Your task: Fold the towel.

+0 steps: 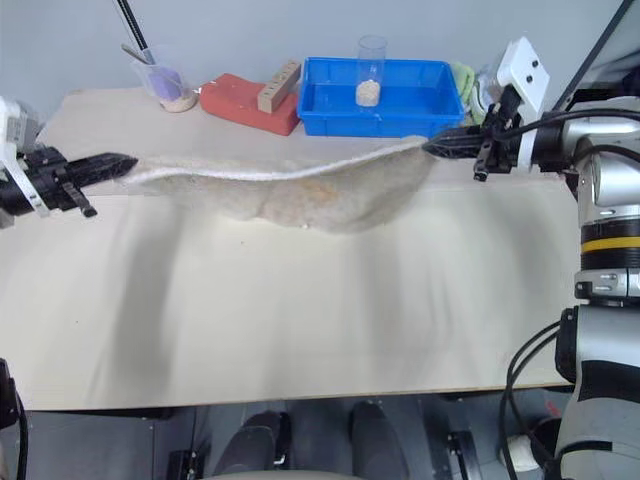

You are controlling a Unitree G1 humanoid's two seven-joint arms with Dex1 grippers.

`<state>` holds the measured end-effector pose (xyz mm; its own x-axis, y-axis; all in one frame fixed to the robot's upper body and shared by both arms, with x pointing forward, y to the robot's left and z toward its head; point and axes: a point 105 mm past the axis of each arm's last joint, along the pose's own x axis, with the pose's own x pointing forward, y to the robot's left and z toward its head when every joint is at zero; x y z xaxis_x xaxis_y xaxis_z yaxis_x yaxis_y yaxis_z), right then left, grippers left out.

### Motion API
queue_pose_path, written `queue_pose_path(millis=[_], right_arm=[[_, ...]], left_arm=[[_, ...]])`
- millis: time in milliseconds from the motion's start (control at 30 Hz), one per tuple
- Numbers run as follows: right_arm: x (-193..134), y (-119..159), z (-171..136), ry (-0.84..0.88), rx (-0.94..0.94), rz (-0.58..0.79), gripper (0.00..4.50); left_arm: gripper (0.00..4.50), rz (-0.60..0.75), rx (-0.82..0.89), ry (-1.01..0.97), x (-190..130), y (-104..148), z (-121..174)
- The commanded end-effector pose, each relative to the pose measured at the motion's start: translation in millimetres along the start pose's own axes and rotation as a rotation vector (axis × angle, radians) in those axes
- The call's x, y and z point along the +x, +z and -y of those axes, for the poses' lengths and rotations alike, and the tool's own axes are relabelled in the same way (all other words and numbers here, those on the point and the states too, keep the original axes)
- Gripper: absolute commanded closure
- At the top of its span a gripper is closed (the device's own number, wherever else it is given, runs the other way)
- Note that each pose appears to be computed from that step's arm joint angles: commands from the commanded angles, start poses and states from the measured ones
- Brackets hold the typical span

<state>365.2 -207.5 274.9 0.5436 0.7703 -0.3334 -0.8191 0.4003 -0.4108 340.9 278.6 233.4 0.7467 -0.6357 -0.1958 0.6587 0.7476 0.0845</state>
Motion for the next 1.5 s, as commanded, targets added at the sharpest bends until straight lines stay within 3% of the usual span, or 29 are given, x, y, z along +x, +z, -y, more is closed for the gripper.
queue_pose_path(millis=[33, 167, 233, 300, 533, 700, 833, 1033, 1133, 1300, 1500], right_arm=[[-11.4, -15.5, -23.7, 0.064, -0.059, -0.062, 4.48], [-14.2, -56.2, -74.5, 0.223, -0.077, -0.195, 4.48], [-17.1, -60.7, -87.1, 0.253, -0.045, -0.204, 4.48], [-17.8, -59.4, -86.3, 0.24, -0.024, -0.193, 4.48], [-15.3, -35.7, -38.5, 0.109, -0.025, -0.13, 4.48], [-11.8, 7.2, 31.0, -0.147, -0.112, -0.007, 4.48], [-22.2, 49.0, 64.3, -0.304, -0.186, 0.098, 4.48], [-34.3, 71.1, 70.4, -0.316, -0.198, 0.174, 4.48], [-30.4, 45.0, 49.7, -0.198, -0.192, 0.107, 4.48], [-21.4, -26.4, -8.7, 0.019, -0.162, -0.08, 4.48], [-27.0, -80.5, -82.0, 0.247, -0.048, -0.242, 4.48]], left_arm=[[4.5, -0.105, 0.055, -0.053, -12.2, -27.0, 22.5], [4.5, -0.255, -0.024, -0.149, -27.1, -91.5, 67.1], [4.5, -0.284, -0.051, -0.165, -33.4, -103.5, 78.5], [4.5, -0.262, -0.057, -0.138, -33.7, -100.1, 74.7], [4.5, -0.1, -0.047, -0.072, -13.6, -44.7, 40.7], [4.5, 0.131, 0.018, 0.053, 15.8, 33.6, -6.0], [4.5, 0.264, 0.096, 0.122, 17.3, 88.6, -28.2], [4.5, 0.3, 0.175, 0.144, 8.3, 111.3, -38.7], [4.5, 0.165, 0.184, 0.09, 3.8, 72.9, -34.3], [4.5, -0.141, 0.148, -0.059, -3.8, -31.5, 2.1], [4.5, -0.312, -0.001, -0.187, -24.5, -102.1, 58.6]])
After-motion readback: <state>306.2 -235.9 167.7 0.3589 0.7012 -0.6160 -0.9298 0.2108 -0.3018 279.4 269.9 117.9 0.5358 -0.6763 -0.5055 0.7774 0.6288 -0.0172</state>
